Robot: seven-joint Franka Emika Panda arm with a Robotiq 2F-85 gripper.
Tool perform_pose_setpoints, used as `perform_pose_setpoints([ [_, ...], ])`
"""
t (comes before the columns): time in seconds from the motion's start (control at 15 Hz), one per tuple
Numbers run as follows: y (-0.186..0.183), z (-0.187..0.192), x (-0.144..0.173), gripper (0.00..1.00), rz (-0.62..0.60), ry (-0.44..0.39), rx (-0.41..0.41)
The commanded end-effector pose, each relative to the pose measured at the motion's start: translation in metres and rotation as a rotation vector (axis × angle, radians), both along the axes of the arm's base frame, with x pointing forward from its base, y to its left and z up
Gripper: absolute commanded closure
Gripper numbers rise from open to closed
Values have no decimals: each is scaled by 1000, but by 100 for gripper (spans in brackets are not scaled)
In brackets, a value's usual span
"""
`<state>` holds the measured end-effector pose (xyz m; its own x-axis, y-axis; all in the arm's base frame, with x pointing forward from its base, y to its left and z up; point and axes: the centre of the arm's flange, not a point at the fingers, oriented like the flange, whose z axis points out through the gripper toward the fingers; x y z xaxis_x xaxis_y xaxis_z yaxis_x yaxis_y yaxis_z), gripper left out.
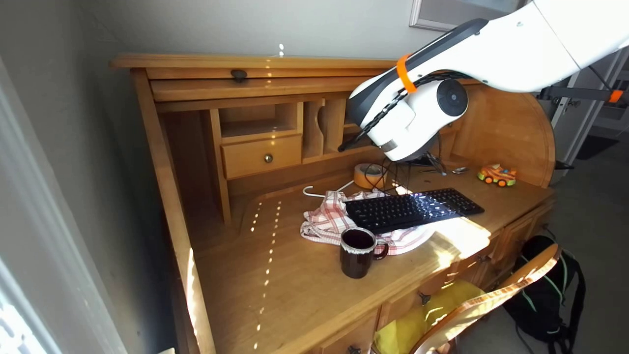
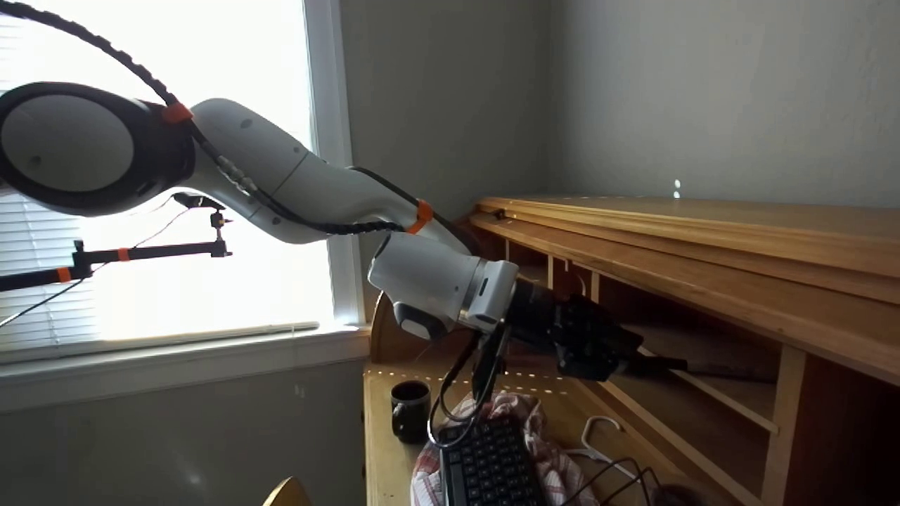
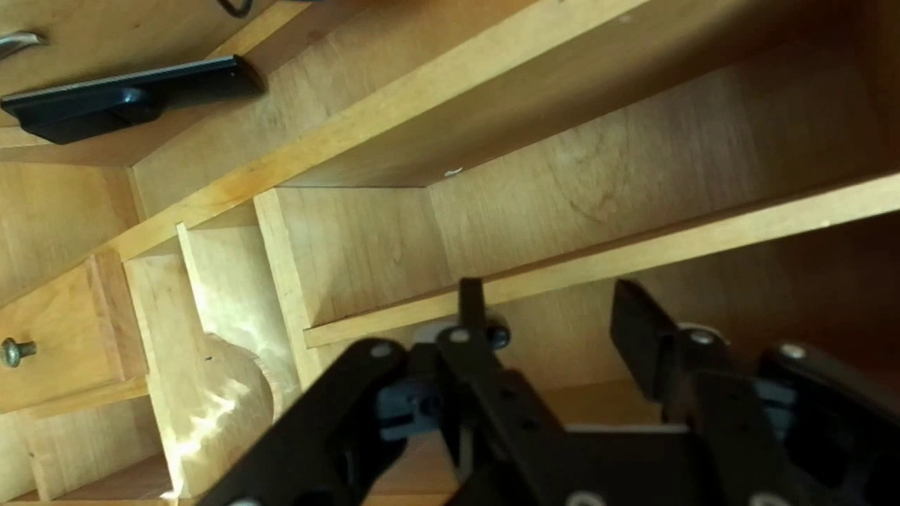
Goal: Move the marker from the cup to the top shelf in the center of the desk cabinet
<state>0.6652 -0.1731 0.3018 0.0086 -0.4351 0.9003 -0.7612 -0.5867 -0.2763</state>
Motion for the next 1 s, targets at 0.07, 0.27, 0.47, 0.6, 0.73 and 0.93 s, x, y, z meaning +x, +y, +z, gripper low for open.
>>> perform_pose_setpoints([
  [0.07,36,-7,0,11,47,71,52],
  [0.27,66,-7,-21,0,62,155,105],
  [0.47,93,-3,-55,0,42,288,168],
  [0.6,109,8,-82,0,25,356,180],
  [0.73,121,30,-106,0,6,428,182],
  [0.93,137,73,-138,0,12,540,219],
])
